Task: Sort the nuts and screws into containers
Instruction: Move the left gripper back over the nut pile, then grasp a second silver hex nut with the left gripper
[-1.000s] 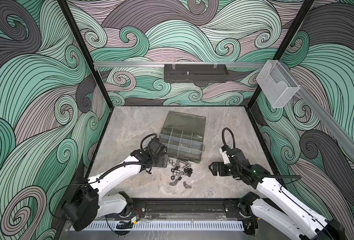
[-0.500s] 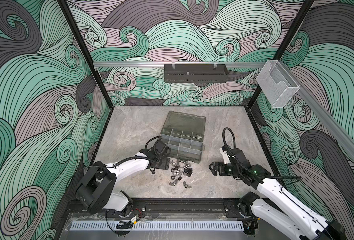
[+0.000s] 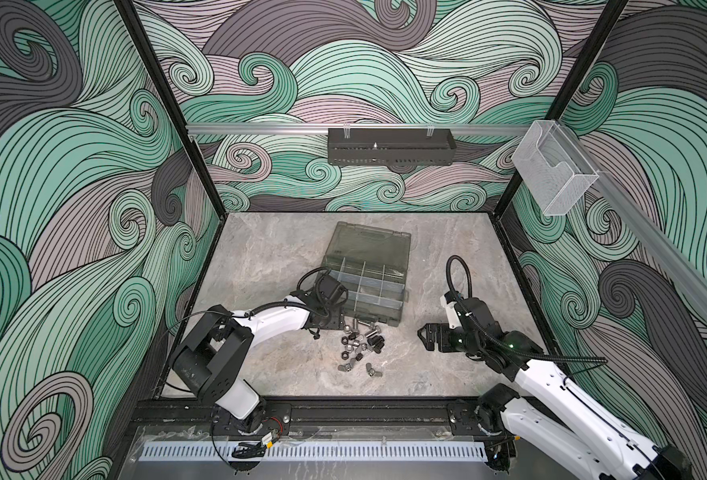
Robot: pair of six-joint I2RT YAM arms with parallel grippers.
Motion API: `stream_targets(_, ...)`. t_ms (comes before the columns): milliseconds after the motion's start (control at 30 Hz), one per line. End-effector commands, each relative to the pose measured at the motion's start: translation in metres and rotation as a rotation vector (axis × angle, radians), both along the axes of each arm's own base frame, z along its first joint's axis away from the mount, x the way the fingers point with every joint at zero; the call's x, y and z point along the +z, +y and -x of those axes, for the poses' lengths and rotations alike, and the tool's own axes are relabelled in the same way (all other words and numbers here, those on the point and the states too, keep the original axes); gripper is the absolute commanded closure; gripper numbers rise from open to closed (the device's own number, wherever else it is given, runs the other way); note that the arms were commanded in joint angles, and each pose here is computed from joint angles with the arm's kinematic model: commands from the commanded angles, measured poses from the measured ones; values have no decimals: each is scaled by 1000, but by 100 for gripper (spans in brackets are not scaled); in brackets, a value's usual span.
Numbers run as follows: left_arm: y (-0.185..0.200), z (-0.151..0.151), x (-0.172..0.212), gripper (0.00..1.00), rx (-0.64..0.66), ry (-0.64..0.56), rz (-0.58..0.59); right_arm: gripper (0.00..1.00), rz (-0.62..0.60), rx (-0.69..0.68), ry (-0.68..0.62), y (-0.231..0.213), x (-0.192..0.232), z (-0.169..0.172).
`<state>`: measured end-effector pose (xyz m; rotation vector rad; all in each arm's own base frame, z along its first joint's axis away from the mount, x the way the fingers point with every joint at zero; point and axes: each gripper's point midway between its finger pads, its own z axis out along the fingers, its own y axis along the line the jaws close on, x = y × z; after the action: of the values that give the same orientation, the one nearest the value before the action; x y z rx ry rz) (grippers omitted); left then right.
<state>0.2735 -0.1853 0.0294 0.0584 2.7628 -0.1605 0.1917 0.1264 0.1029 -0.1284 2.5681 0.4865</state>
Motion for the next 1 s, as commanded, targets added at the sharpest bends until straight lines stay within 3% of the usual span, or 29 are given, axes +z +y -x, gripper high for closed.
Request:
stream_targets(0,-6,-16,7,22,58,-34,22,1,15,-11,15,-4,-6,4)
stream_targets(733,8,-12,-12,40,88,1,-67,1,11,-12,19,-5,-9,8)
stream_targets(967,13,-8,-12,54,77,-3,-80,1,10,-14,20,-5,-10,7)
